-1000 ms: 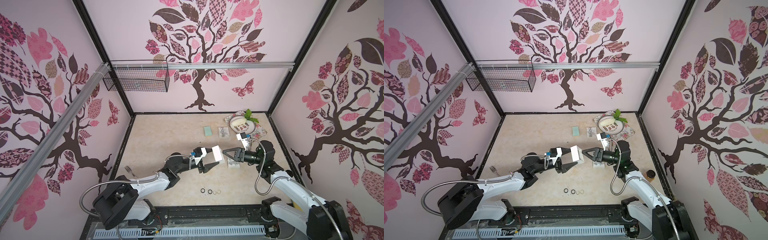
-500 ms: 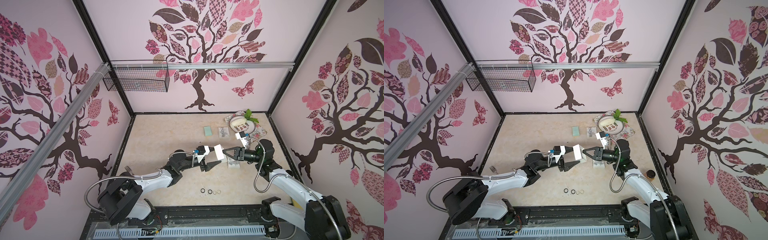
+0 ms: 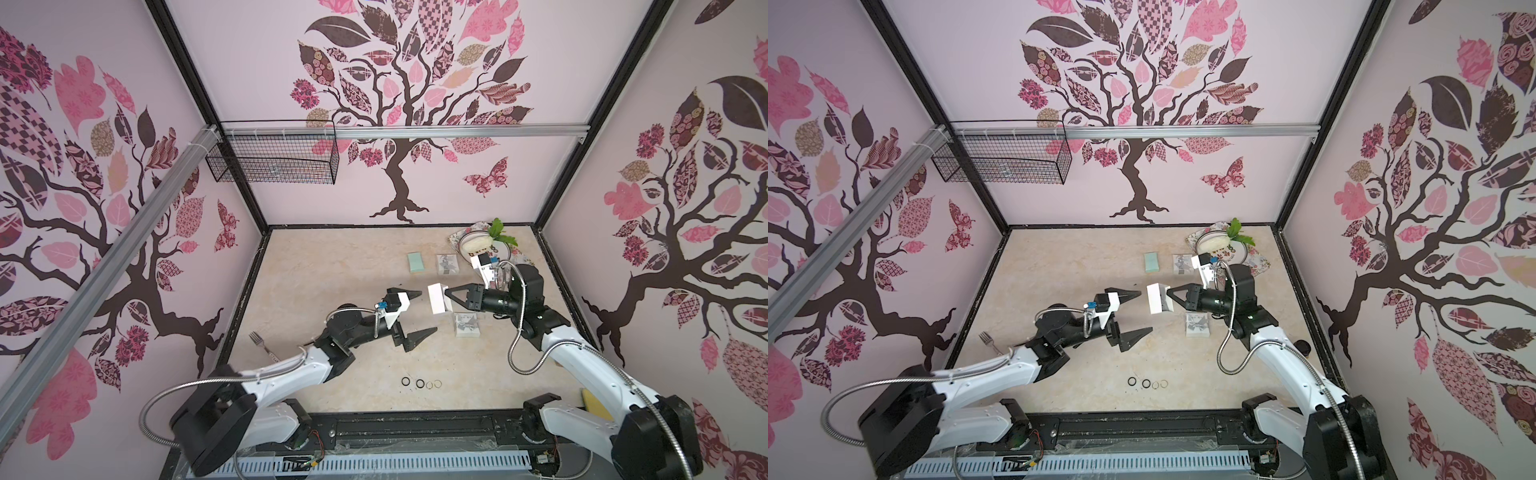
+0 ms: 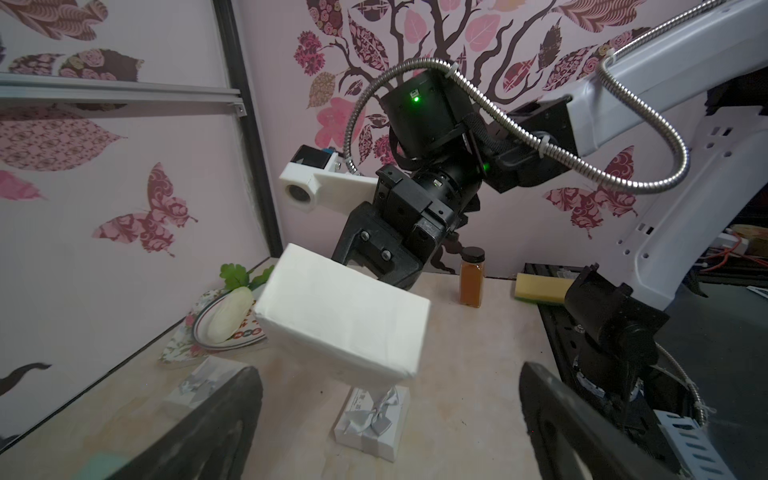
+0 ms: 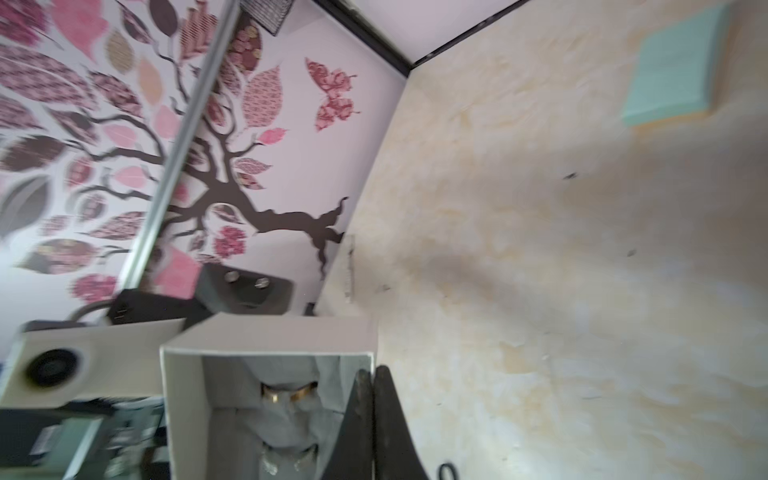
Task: Take the rings out of the lift-off lid box
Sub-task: Place the jewelry box at the center of the board.
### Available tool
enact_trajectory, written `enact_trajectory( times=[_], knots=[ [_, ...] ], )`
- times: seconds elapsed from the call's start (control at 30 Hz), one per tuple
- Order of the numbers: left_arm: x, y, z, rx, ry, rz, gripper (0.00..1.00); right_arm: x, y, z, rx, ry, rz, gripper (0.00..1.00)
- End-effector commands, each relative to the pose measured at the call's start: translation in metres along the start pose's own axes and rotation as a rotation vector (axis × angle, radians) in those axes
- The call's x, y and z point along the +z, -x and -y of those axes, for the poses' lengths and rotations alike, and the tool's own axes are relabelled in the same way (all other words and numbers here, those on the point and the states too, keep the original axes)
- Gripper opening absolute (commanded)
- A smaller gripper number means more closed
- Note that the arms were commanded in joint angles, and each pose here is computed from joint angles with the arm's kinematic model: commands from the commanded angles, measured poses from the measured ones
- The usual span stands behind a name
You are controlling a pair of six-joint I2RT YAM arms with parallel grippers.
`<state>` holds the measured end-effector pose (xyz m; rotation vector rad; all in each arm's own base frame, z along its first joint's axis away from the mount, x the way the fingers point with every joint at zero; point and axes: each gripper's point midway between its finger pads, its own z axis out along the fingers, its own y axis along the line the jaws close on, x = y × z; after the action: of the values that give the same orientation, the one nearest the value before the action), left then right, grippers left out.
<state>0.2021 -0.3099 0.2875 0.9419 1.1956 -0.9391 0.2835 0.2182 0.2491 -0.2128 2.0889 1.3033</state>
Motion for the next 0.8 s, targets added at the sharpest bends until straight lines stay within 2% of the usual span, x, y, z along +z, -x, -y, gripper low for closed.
enact_trajectory(
  times=[0.0, 0.1, 0.2, 0.33, 0.5, 0.63, 0.77],
  knots=[
    [-0.039, -0.020, -0.015, 0.007, 0.176, -0.180, 0.98, 0.007, -0.022, 0.043, -0.167, -0.372, -0.103, 0.00],
    [-0.072, -0.026, -0.030, 0.011, 0.339, -0.285, 0.98, 0.019, -0.030, 0.060, -0.175, -0.467, -0.141, 0.00],
    [-0.092, -0.027, -0.041, -0.008, 0.454, -0.289, 0.98, 0.030, -0.036, 0.068, -0.193, -0.530, -0.156, 0.00],
    [-0.098, -0.044, -0.040, -0.039, 0.469, -0.304, 0.98, 0.045, -0.047, 0.076, -0.297, -0.643, -0.225, 0.00],
    [-0.098, -0.065, -0.038, -0.065, 0.465, -0.334, 0.98, 0.064, -0.064, 0.094, -0.259, -0.658, -0.292, 0.00],
    [-0.098, -0.074, -0.037, -0.067, 0.458, -0.334, 0.98, 0.073, -0.080, 0.112, -0.403, -0.646, -0.392, 0.00],
    [-0.098, -0.079, -0.034, -0.060, 0.447, -0.311, 0.98, 0.084, -0.082, 0.104, -0.631, -0.580, -0.519, 0.00]
  ],
)
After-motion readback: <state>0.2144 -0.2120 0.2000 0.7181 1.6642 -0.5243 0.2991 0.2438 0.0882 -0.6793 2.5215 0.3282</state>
